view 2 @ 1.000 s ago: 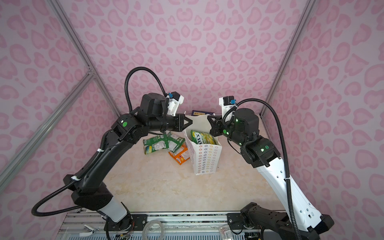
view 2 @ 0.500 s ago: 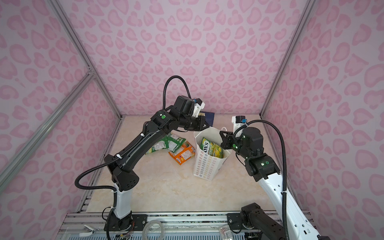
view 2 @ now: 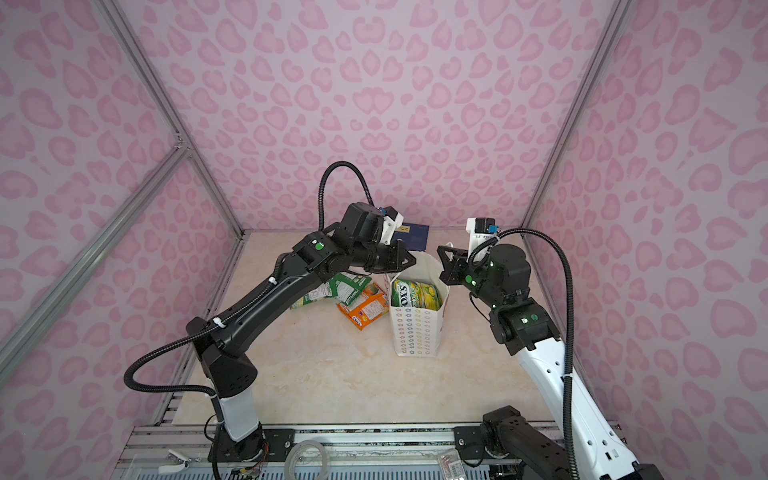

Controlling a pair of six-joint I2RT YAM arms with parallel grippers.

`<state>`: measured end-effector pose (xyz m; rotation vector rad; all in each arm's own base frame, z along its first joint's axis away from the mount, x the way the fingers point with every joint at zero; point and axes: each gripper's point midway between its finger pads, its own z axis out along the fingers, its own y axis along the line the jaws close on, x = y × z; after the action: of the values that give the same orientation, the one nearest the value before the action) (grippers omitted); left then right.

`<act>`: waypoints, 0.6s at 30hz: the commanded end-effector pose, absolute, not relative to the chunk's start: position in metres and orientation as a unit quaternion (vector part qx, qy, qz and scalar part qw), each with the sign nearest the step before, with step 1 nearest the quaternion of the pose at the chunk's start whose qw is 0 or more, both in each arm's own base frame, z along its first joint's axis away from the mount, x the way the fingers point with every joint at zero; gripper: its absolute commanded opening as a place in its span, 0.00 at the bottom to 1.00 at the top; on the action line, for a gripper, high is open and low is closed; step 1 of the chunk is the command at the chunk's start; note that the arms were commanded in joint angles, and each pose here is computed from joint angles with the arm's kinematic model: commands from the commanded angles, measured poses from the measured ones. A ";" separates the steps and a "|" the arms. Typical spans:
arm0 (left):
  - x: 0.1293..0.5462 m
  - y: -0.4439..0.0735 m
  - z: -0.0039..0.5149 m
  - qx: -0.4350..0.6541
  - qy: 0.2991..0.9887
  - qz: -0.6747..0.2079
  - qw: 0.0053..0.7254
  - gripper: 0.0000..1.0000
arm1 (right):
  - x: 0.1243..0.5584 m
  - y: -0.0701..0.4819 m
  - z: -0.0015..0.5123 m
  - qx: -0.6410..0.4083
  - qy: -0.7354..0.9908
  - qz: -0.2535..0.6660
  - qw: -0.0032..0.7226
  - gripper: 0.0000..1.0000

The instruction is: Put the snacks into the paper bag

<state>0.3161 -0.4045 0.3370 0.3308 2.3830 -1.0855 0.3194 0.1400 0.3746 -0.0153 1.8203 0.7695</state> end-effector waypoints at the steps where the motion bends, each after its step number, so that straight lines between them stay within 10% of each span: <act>1: 0.321 -0.385 0.356 0.084 0.869 -0.391 0.293 0.54 | 0.319 0.134 0.379 0.008 0.749 0.334 0.572 0.00; 7: 0.302 -0.347 0.356 0.072 0.880 -0.357 0.305 0.98 | 0.316 0.129 0.421 -0.001 0.730 0.334 0.597 0.00; 18: 0.275 -0.286 0.357 0.065 0.875 -0.367 0.308 0.98 | 0.319 0.122 0.410 0.010 0.739 0.325 0.590 0.00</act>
<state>0.2757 -0.2860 0.3541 0.1330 2.3247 -0.9241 0.3179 0.1263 0.3983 0.0320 1.7668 0.7846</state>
